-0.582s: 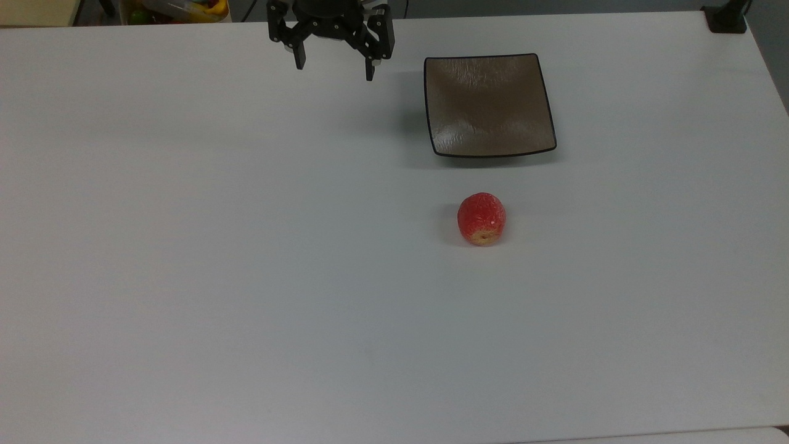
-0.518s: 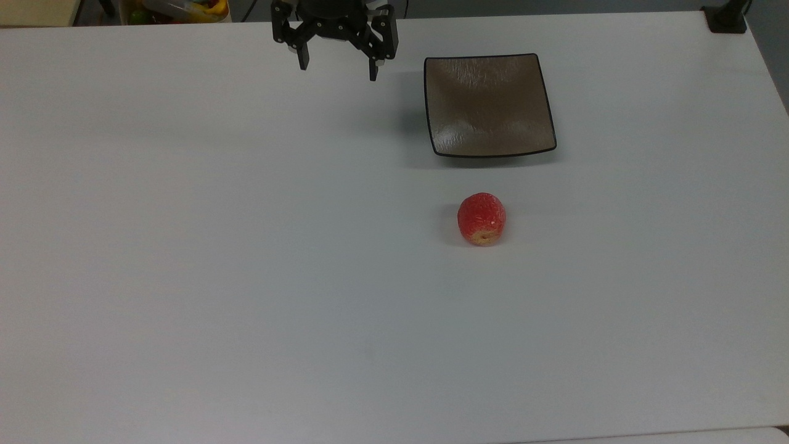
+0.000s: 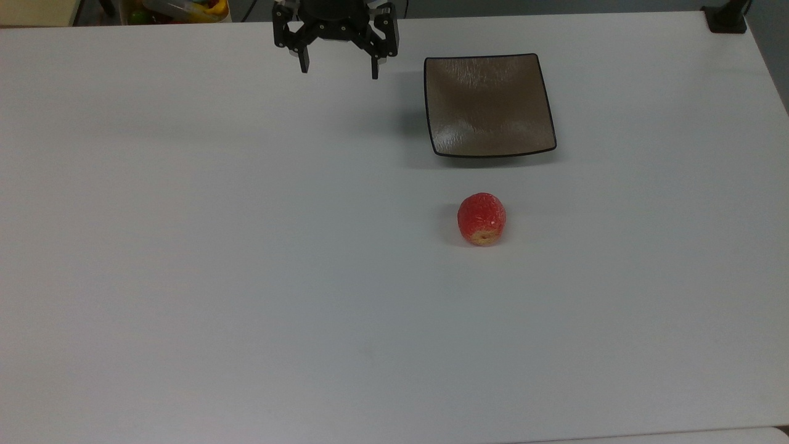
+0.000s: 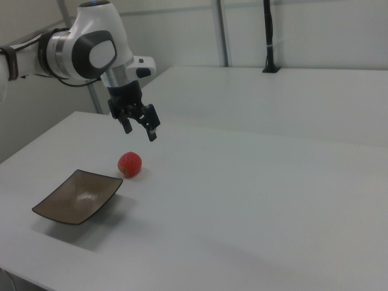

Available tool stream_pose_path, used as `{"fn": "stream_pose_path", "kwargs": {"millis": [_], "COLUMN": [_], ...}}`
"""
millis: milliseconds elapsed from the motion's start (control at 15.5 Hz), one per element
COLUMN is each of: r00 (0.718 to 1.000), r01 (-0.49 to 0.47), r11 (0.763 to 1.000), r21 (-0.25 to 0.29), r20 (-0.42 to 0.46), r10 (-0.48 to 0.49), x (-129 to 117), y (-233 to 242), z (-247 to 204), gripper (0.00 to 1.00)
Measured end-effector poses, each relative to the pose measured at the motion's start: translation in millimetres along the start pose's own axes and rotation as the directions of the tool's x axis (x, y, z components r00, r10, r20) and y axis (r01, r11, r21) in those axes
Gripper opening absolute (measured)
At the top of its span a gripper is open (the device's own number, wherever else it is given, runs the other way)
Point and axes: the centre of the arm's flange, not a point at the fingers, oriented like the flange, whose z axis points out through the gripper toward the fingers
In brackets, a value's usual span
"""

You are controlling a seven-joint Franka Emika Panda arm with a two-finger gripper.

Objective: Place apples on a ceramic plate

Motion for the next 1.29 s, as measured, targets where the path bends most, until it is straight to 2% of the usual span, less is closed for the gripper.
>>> {"fn": "stream_pose_path", "kwargs": {"millis": [259,518,647,906,1100,1294], "r00": [1.0,0.996,0.994,0.997,0.999,1.0], "r01": [0.03,0.084,0.109,0.059,0.013,0.009], "r11": [1.0,0.996,0.994,0.997,0.998,0.997], "r21": [0.001,0.004,0.015,0.043,0.056,0.07], "r20": [0.008,0.041,0.018,-0.044,-0.031,-0.03], "r10": [-0.03,-0.084,-0.109,-0.057,-0.011,-0.007], "x": [-2,-2,1,14,26,37], "y": [-11,-43,-64,-98,-123,-151], "z": [4,25,34,56,84,112], "gripper": [1.0,1.0,1.0,1.0,1.0,1.0]}}
